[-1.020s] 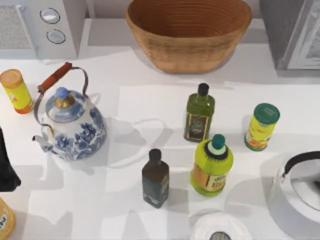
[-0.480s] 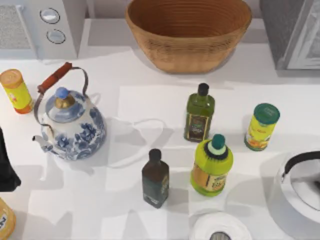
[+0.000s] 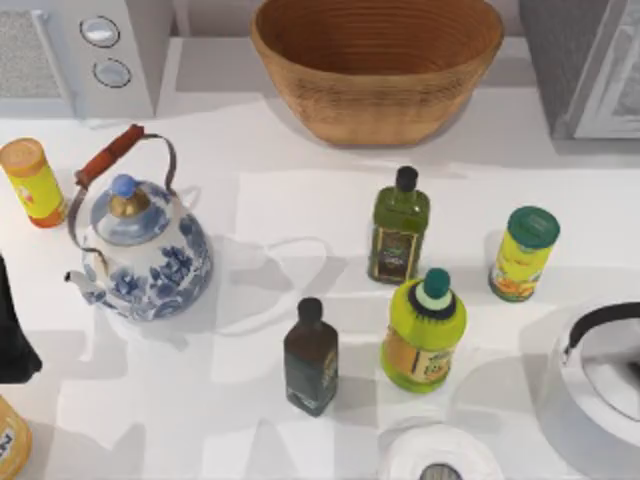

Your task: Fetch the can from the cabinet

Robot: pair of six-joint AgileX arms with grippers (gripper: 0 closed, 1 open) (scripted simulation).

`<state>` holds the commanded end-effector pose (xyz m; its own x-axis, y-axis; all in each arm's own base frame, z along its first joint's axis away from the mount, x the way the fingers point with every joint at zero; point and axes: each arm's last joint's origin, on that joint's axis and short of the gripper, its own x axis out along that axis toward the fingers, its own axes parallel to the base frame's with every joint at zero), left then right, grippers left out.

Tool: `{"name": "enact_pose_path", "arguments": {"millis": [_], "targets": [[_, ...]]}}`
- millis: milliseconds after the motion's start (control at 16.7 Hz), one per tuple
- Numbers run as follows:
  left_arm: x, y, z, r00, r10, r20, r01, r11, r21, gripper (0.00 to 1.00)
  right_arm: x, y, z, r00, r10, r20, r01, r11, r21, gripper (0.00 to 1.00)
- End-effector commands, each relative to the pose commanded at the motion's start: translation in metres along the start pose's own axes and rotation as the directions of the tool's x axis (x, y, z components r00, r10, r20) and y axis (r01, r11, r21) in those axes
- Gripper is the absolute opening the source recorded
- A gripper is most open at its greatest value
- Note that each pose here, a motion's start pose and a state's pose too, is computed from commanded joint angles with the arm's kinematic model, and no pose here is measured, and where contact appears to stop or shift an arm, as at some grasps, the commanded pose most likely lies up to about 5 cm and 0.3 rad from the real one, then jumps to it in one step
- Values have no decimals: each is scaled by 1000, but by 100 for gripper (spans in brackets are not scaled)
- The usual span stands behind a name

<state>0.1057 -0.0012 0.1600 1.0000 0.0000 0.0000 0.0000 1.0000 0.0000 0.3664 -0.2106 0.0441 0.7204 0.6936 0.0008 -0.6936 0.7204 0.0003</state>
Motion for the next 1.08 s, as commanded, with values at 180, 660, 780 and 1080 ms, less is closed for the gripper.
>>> {"name": "enact_pose_path", "arguments": {"millis": [180,660,780,1080], "targets": [[0,0,0,1000,0,0,0,1000,0,100,0,0,0,1000,0,0,0,1000,0,30],[0,0,0,1000,0,0,0,1000,0,100,0,0,0,1000,0,0,0,1000,0,90],[0,0,0,1000,0,0,0,1000,0,100,0,0,0,1000,0,0,0,1000,0,100],[0,0,0,1000,0,0,0,1000,0,100,0,0,0,1000,0,0,0,1000,0,100]]}}
